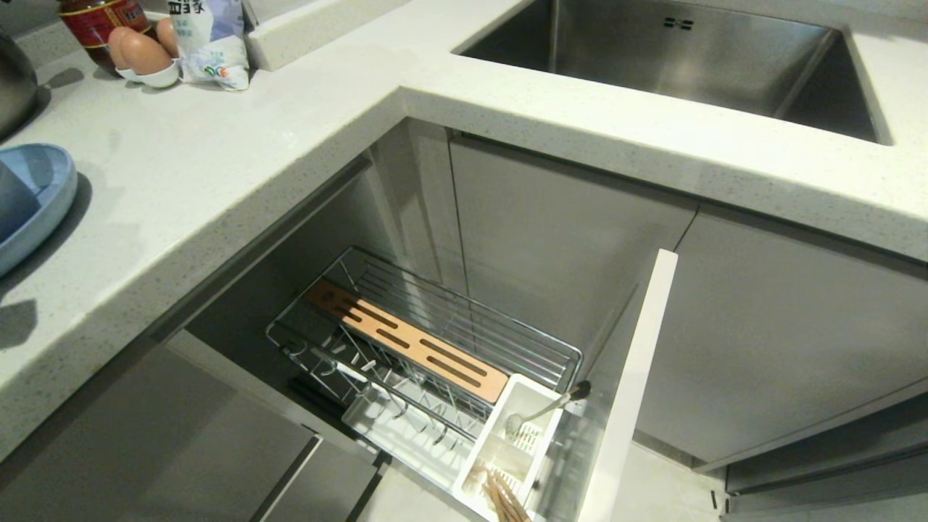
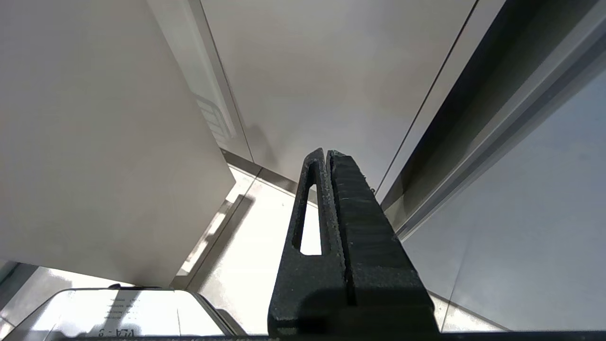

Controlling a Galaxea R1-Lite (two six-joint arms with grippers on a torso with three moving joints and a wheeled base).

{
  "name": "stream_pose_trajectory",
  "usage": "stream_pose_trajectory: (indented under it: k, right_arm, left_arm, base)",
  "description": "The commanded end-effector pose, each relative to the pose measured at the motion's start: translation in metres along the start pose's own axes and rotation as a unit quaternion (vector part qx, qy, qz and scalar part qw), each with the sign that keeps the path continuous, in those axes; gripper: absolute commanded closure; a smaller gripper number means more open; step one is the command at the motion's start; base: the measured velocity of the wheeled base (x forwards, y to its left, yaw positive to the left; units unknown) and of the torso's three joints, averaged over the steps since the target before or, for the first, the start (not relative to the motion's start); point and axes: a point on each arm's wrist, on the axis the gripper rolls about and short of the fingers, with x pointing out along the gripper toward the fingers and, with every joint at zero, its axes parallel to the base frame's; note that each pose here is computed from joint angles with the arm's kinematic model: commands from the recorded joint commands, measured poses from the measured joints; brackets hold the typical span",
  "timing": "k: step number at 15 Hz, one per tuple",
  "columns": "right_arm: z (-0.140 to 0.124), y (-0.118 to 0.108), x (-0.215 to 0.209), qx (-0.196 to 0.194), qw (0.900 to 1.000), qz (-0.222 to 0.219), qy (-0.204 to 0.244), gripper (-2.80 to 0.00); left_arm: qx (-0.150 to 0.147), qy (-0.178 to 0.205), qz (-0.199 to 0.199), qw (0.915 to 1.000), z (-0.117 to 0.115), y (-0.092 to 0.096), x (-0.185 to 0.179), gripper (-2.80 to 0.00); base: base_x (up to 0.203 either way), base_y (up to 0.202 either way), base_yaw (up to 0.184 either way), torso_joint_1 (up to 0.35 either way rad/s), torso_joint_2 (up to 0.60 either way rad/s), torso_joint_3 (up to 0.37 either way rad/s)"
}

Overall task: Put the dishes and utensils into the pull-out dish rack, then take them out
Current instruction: Take the spoon out of the cupboard

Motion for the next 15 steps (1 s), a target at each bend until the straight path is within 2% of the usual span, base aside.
stream_pose_trajectory:
  k: [1,6,15]
  right_arm:
    - [0.0,0.0,0.0,0.0,1.0,0.0,0.0,0.0]
    - [0.0,0.0,0.0,0.0,1.0,0.0,0.0,0.0]
    - [0.0,0.0,0.0,0.0,1.0,0.0,0.0,0.0]
  left_arm:
    - [0.003,0.012,-0.01,0.9999,-0.007,0.001,0.0,0.0]
    - [0.01,0.04,-0.004,0.9991,-0.022,0.0,0.008,0.0]
    - [0.005,0.055,0.017,0.9983,-0.027,0.001,0.013,0.0]
  base:
    - [0.0,0.0,0.0,0.0,0.0,0.0]
    - [0.0,0.0,0.0,0.0,0.0,0.0]
    - [0.0,0.0,0.0,0.0,0.0,0.0]
